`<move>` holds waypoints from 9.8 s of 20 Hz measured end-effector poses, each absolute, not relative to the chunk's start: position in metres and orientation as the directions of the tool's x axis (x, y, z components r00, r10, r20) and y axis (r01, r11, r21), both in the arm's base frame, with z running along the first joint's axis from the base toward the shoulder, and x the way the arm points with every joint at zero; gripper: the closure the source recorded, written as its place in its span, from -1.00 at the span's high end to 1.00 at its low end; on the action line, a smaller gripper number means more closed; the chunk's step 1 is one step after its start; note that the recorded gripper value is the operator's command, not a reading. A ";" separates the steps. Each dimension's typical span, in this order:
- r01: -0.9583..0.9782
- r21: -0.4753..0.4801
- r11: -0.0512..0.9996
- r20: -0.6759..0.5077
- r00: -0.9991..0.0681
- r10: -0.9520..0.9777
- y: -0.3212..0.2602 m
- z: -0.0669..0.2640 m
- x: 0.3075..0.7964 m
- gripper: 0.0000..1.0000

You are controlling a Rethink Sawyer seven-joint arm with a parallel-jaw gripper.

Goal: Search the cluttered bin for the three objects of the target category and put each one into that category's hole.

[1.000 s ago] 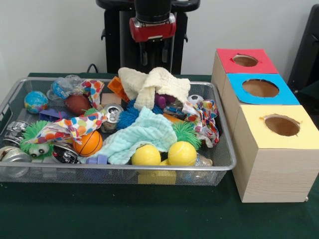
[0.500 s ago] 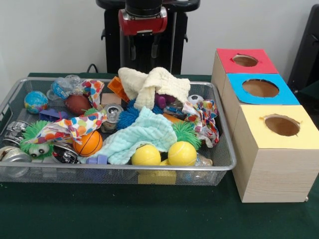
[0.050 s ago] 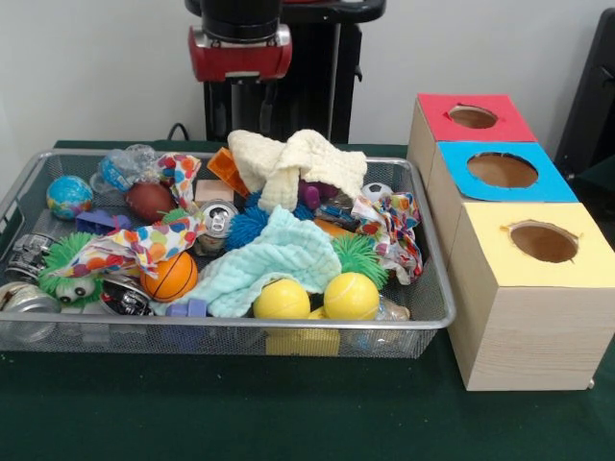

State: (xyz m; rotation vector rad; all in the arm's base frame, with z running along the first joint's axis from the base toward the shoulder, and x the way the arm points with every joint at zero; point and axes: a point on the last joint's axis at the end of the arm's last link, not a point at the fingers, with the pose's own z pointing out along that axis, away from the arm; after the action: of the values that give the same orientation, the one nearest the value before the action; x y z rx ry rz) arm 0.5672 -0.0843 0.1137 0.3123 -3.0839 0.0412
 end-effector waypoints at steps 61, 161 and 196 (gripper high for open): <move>-0.428 0.087 0.900 -0.117 -0.901 -0.418 0.026 0.023 0.536 -1.00; -0.224 0.113 0.968 -0.133 -0.969 -0.209 -0.172 -0.062 0.531 -1.00; -0.344 -0.032 0.938 -0.224 -0.913 -0.342 -0.081 -0.064 0.523 -1.00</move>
State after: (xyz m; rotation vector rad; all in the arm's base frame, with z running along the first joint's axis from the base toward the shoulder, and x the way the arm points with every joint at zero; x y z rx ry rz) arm 0.5225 -0.0809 -0.0637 0.5949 -3.3168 -0.0131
